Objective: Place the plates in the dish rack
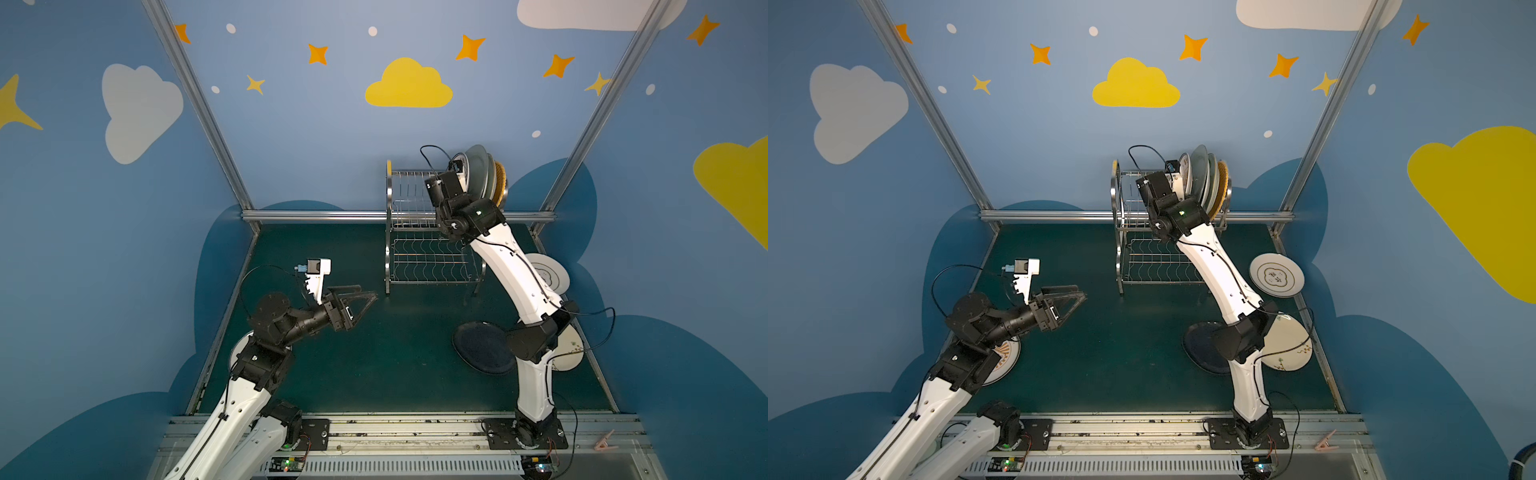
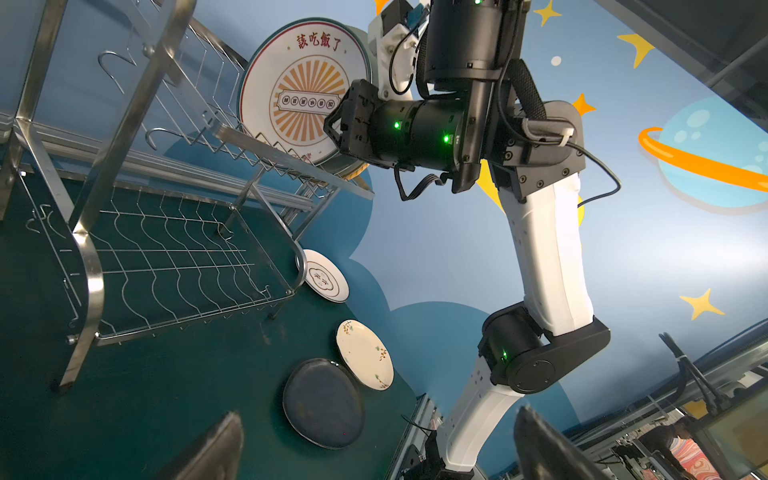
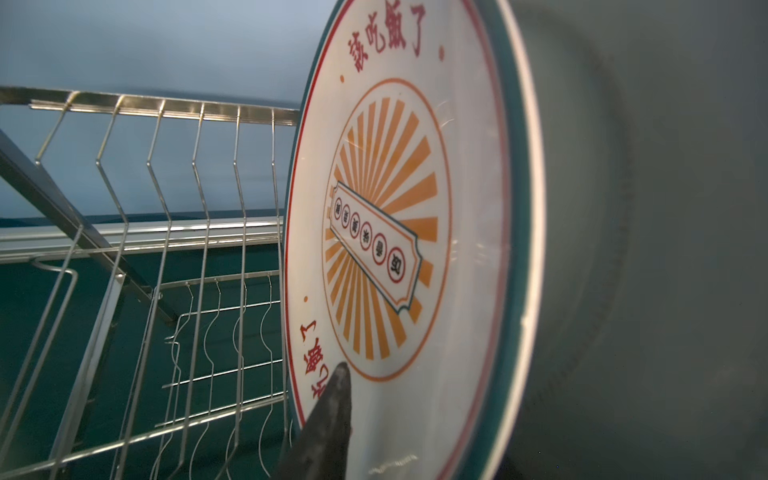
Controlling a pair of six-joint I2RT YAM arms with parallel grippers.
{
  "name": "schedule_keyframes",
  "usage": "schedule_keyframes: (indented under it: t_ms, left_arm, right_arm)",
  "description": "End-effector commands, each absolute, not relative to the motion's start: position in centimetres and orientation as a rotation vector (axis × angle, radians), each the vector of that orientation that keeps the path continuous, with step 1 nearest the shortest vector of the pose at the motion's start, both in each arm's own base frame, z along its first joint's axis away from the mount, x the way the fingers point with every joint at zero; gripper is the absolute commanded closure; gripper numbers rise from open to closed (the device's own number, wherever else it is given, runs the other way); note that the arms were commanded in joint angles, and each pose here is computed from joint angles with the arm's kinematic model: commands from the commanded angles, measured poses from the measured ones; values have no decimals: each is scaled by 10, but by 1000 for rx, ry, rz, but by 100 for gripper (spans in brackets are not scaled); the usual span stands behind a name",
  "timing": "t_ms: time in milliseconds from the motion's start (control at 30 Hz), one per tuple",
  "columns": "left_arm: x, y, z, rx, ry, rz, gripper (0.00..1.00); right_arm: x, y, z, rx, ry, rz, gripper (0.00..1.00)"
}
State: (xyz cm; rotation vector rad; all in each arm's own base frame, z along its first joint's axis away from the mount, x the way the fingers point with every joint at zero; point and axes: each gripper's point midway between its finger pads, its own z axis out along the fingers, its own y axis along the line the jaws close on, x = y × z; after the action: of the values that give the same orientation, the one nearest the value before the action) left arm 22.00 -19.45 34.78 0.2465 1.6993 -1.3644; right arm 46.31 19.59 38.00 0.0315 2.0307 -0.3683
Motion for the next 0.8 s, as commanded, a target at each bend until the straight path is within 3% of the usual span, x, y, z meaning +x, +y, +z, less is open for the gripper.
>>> schedule_keyframes:
  t_ms: [0, 133, 333, 767]
  left_arm:
    - [220, -194, 354, 260, 1668, -1359, 0]
    - [220, -194, 354, 260, 1668, -1358, 0]
    - [220, -193, 354, 260, 1666, -1356, 0]
    - [221, -193, 354, 257, 1669, -1354, 0]
  right_arm:
    - [455, 193, 397, 9, 2014, -325, 64]
    - [455, 196, 406, -9, 1996, -300, 61]
    - [455, 198, 409, -29, 1988, -297, 45]
    - [468, 211, 407, -122, 1966, -281, 49]
